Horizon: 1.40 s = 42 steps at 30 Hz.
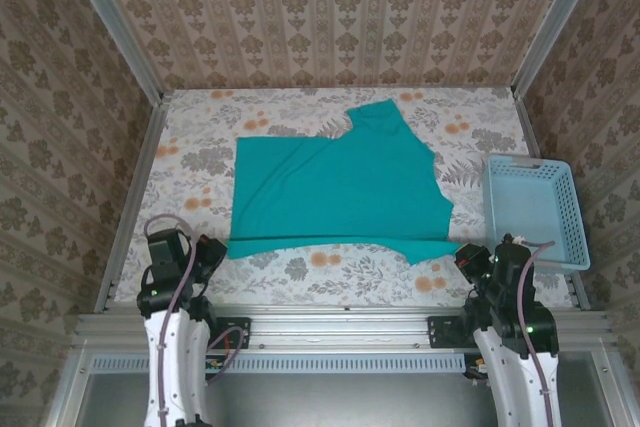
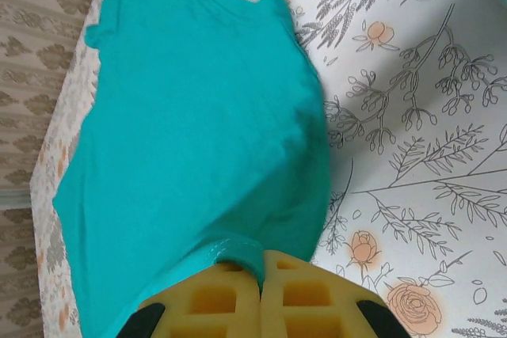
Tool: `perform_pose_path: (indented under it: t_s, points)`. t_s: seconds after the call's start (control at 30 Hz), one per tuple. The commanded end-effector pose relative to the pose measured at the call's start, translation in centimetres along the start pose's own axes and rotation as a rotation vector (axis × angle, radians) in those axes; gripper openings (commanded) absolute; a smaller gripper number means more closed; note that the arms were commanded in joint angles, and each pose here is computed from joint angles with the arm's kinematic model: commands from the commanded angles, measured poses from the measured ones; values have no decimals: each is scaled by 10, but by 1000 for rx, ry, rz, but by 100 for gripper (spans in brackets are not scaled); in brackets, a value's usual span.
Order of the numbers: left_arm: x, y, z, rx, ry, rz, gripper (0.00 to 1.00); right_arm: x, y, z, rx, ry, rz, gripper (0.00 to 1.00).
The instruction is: Fold the inside-out t-shirt
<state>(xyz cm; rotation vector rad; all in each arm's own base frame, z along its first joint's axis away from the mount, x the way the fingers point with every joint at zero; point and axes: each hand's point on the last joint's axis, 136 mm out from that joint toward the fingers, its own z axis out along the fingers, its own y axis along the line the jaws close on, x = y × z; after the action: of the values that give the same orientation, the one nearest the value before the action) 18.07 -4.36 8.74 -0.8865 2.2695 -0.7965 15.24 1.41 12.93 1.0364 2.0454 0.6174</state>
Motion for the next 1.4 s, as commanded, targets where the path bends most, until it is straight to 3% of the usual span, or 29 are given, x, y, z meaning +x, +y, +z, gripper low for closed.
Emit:
perform_pose_path:
  t_s: [0.0, 0.23, 0.43, 0.77, 1.37]
  points:
    - [9, 21, -5, -76, -11, -79, 0, 7, -35, -21, 159, -2, 37, 0]
    - [20, 22, -14, -69, -1, -83, 0, 14, -38, -21, 160, 29, 26, 0]
    - [2, 7, -12, -66, -13, 6, 0, 5, -14, -7, 126, 66, -81, 0]
    - [-21, -18, 26, -111, 44, 106, 0, -30, 21, 20, 168, 55, -206, 0]
    - [-28, -18, 49, -195, 44, 154, 0, -32, 21, 46, 231, 90, -292, 0]
